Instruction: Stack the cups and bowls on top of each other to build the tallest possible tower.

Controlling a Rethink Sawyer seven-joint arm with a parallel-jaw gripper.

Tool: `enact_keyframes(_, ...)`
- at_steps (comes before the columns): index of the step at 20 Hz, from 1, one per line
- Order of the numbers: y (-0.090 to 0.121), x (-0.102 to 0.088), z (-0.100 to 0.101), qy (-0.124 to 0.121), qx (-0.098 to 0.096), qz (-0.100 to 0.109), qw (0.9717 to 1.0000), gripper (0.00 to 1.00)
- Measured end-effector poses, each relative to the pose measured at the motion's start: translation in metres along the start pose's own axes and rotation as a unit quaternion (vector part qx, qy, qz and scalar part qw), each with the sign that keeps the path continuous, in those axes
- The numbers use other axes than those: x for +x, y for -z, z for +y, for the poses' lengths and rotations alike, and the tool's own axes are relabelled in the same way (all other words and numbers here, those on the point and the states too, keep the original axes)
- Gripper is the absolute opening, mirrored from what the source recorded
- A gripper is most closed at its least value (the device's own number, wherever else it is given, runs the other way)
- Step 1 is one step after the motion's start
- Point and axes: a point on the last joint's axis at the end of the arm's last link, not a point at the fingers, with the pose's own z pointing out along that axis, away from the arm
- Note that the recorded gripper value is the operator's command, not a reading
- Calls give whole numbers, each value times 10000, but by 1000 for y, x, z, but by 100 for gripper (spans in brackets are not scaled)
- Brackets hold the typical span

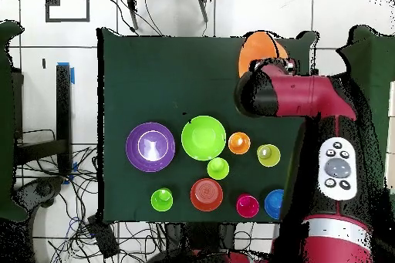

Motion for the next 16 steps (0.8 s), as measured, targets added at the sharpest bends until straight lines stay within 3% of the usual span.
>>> enact_keyframes(9,-10,19,12,-46,196,-163,9997,0)
enact_keyframes(16,-17,44,10,298,480,-90,9984,0)
